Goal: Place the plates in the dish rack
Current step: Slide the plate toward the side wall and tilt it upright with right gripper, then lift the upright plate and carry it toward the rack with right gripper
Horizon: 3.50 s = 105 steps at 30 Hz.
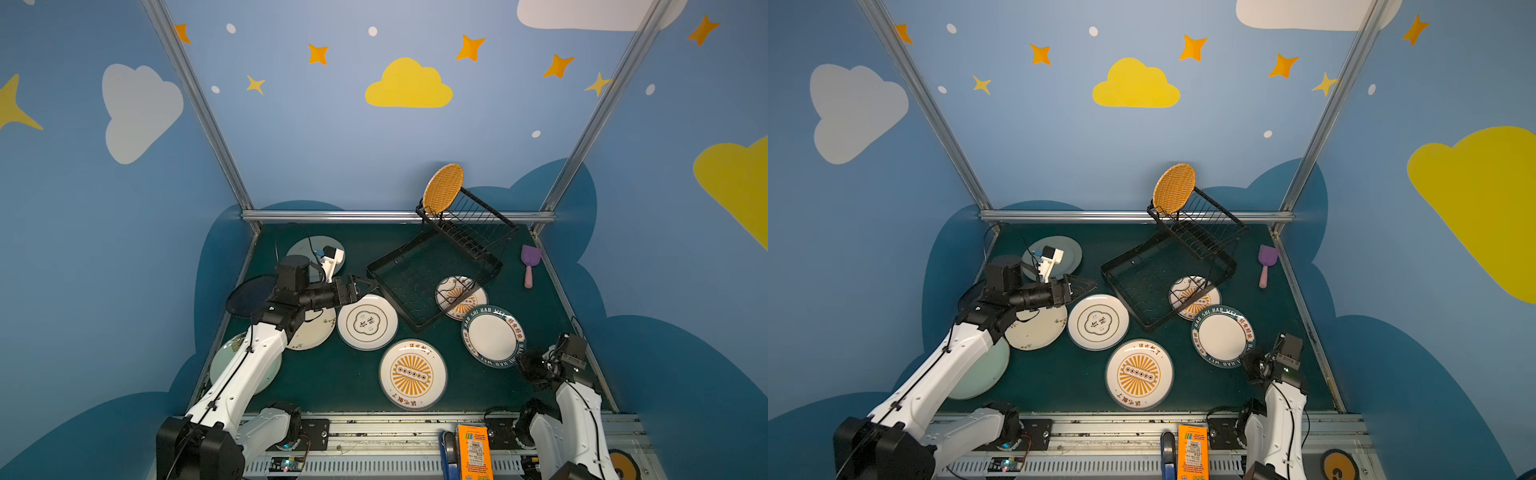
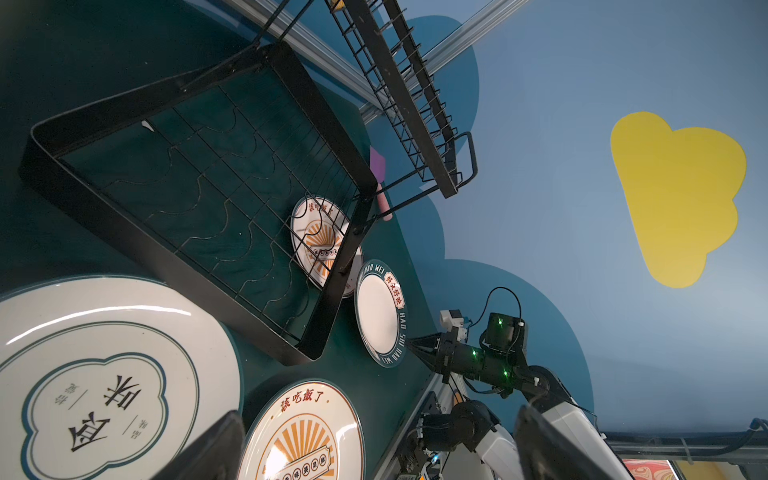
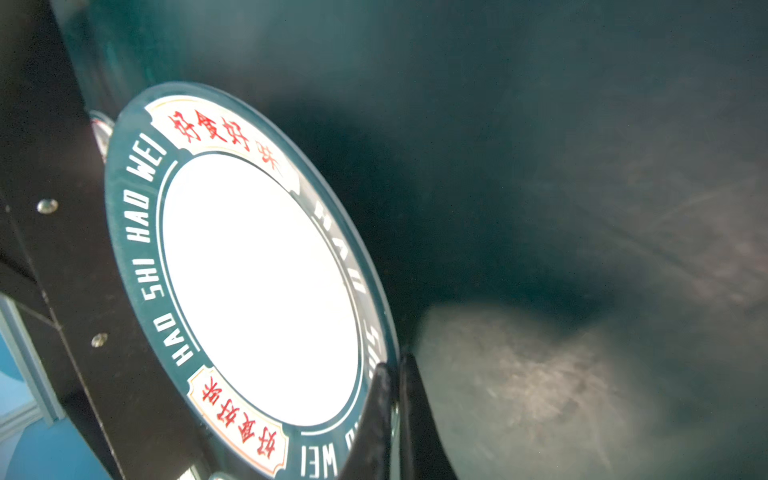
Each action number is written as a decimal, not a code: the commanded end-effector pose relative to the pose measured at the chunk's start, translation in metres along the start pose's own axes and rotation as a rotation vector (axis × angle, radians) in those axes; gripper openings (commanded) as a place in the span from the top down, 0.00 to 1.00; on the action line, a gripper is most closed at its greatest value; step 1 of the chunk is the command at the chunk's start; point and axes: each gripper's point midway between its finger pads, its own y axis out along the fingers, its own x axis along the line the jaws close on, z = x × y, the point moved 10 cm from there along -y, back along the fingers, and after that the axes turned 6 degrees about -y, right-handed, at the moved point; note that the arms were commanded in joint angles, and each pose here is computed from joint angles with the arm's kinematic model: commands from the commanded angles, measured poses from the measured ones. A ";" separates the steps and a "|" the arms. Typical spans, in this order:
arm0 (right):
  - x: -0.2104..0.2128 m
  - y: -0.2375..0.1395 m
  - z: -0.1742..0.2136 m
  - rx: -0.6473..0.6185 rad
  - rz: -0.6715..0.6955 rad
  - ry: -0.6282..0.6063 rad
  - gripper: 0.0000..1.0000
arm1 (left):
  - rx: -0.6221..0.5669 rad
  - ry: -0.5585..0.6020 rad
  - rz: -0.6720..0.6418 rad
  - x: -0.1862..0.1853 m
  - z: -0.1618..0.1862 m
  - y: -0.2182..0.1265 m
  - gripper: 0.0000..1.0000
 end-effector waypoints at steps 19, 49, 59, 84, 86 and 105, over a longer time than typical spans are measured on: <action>-0.007 -0.013 -0.064 -0.182 -0.004 0.191 1.00 | -0.029 0.011 0.034 -0.004 0.000 -0.004 0.00; -0.014 0.029 -0.050 -0.035 -0.205 0.288 0.42 | -0.068 0.048 0.080 -0.019 0.003 -0.016 0.00; -0.022 0.053 -0.052 0.053 -0.200 0.363 0.65 | -0.079 0.028 0.104 -0.017 0.002 -0.018 0.00; -0.023 0.078 -0.052 0.186 -0.112 0.413 0.77 | -0.098 0.011 0.096 -0.012 -0.002 -0.021 0.00; -0.023 0.079 -0.053 0.189 -0.116 0.414 0.84 | -0.099 0.010 0.095 -0.012 -0.002 -0.021 0.00; -0.004 0.029 -0.062 0.099 -0.192 0.327 1.00 | -0.127 -0.003 0.085 -0.008 -0.006 -0.025 0.00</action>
